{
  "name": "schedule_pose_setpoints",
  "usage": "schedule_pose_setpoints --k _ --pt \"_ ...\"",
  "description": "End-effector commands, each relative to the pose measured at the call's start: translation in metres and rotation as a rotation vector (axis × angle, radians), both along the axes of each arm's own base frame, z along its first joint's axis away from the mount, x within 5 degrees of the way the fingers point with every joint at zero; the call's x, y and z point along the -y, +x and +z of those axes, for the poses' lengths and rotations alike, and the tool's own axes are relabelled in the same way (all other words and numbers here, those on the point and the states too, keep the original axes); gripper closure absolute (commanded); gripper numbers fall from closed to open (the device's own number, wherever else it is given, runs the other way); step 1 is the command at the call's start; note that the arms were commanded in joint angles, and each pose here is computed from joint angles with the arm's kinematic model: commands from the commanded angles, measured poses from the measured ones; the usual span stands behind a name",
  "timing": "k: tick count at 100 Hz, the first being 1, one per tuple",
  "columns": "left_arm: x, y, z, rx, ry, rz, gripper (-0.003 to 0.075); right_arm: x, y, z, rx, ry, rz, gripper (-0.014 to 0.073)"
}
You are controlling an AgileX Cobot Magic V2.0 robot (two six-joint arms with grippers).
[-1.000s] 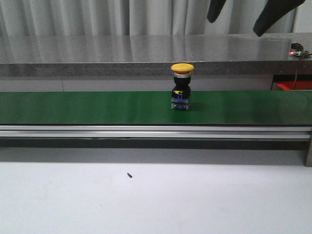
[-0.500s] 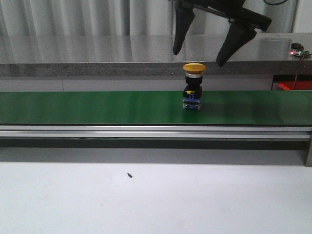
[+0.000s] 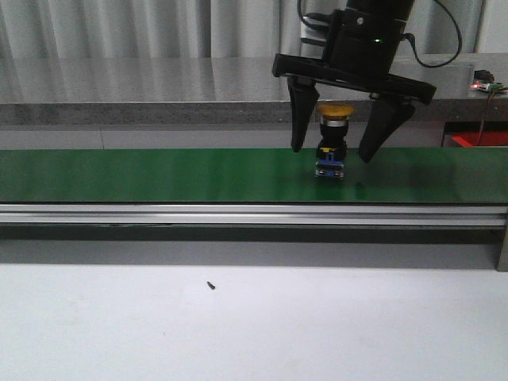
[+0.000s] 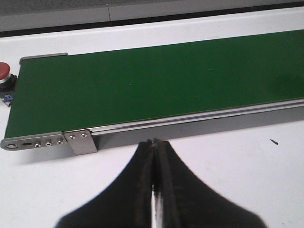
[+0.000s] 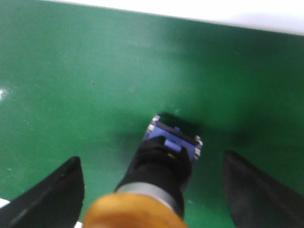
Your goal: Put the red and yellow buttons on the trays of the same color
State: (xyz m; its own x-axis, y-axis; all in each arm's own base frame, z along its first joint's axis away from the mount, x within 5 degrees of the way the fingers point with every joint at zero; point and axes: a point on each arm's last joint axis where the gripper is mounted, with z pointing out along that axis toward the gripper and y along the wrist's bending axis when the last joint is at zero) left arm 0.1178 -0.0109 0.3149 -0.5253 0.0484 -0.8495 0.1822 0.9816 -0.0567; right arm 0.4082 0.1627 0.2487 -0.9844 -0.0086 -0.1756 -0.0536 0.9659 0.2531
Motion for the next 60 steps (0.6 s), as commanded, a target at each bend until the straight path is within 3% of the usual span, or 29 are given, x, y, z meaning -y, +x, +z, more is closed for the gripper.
schedule_pose_setpoints --k 1,12,24,60 --pt "0.001 0.002 0.014 0.08 -0.026 0.015 0.074 0.001 -0.004 0.035 0.102 0.033 -0.001 0.0106" --pt "0.001 0.002 0.014 0.08 -0.026 0.015 0.074 0.002 -0.004 0.035 0.105 0.023 0.0 0.0271" --pt "0.001 0.002 0.014 0.08 -0.026 0.015 0.074 0.003 -0.004 0.037 0.116 0.024 -0.001 0.0371" --pt "0.001 0.002 0.014 0.08 -0.026 0.015 0.074 0.022 -0.022 0.079 0.231 -0.094 0.014 0.0383"
